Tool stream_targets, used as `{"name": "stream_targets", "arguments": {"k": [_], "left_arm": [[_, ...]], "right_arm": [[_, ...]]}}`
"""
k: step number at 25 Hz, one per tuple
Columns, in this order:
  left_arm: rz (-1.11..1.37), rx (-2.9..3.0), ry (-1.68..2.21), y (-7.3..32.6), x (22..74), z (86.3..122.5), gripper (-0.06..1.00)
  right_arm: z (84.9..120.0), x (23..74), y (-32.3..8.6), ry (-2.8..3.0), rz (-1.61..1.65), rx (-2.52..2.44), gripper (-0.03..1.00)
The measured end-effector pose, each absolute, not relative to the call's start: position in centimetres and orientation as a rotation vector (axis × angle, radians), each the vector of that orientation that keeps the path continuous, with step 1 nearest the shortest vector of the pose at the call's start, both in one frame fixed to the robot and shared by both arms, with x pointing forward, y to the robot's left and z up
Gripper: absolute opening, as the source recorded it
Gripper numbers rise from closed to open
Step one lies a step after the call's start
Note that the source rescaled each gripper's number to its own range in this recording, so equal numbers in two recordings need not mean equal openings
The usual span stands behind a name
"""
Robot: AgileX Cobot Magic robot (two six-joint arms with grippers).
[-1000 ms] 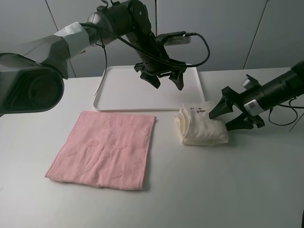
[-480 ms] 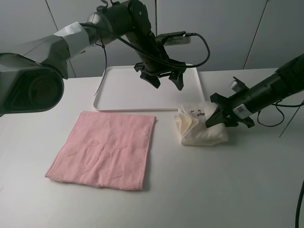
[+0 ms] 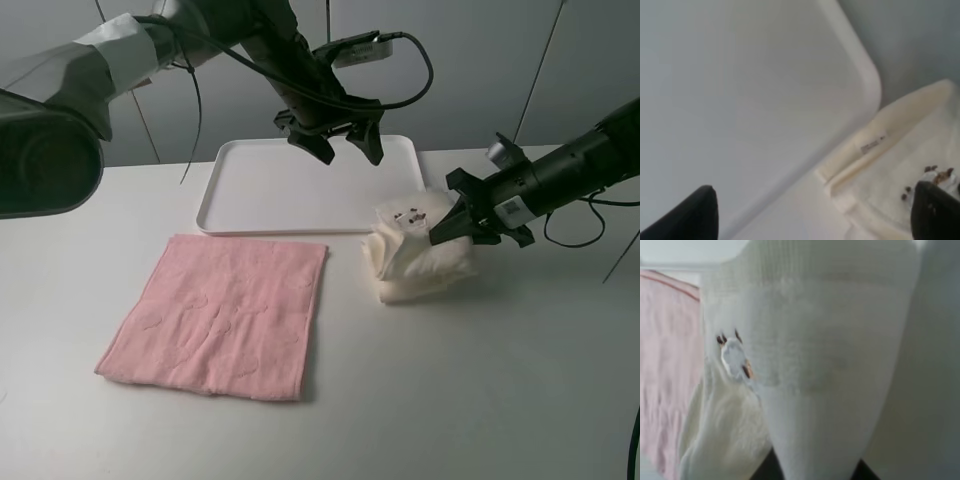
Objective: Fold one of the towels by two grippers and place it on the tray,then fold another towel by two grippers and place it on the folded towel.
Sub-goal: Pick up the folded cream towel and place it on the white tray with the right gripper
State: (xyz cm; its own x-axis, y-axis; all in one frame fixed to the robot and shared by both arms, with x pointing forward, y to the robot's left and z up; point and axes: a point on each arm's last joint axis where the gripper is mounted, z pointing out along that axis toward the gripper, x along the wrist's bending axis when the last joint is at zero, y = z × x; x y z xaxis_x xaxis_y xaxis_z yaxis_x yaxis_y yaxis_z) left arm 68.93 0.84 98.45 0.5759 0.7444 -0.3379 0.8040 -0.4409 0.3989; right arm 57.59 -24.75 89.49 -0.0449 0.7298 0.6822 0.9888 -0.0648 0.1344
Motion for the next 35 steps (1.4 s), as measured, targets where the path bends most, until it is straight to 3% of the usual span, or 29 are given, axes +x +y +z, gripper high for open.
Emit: {"name": "stream_targets", "arguments": {"k": [6, 10, 14, 18, 23, 30, 35], "left_arm": [[-0.066, 2.283, 1.176, 5.1, 68.8, 103.2, 0.99], [-0.024, 2.260, 1.188, 8.0, 68.4, 105.8, 0.93], [-0.034, 2.255, 1.205, 10.4, 67.7, 106.7, 0.78], [-0.064, 2.260, 1.239, 12.5, 66.9, 106.7, 0.78], [-0.081, 2.271, 1.282, 14.9, 65.6, 106.7, 0.83], [-0.020, 2.338, 1.351, 17.4, 65.0, 106.1, 0.84], [0.015, 2.350, 1.365, 18.0, 65.2, 106.0, 0.84]], "right_arm": [[93.7, 59.3, -24.2, -1.790, -0.994, -1.743, 0.11], [96.6, 61.4, -24.0, -1.763, -1.098, -1.725, 0.11], [99.7, 63.3, -22.5, -1.792, -1.197, -1.678, 0.11], [101.2, 65.4, -19.9, -1.789, -1.229, -1.602, 0.11], [99.5, 68.4, -16.9, -1.778, -1.201, -1.540, 0.11], [96.5, 72.1, -13.8, -1.660, -1.268, -1.479, 0.11], [92.1, 74.0, -13.4, -1.523, -1.304, -1.509, 0.11]]}}
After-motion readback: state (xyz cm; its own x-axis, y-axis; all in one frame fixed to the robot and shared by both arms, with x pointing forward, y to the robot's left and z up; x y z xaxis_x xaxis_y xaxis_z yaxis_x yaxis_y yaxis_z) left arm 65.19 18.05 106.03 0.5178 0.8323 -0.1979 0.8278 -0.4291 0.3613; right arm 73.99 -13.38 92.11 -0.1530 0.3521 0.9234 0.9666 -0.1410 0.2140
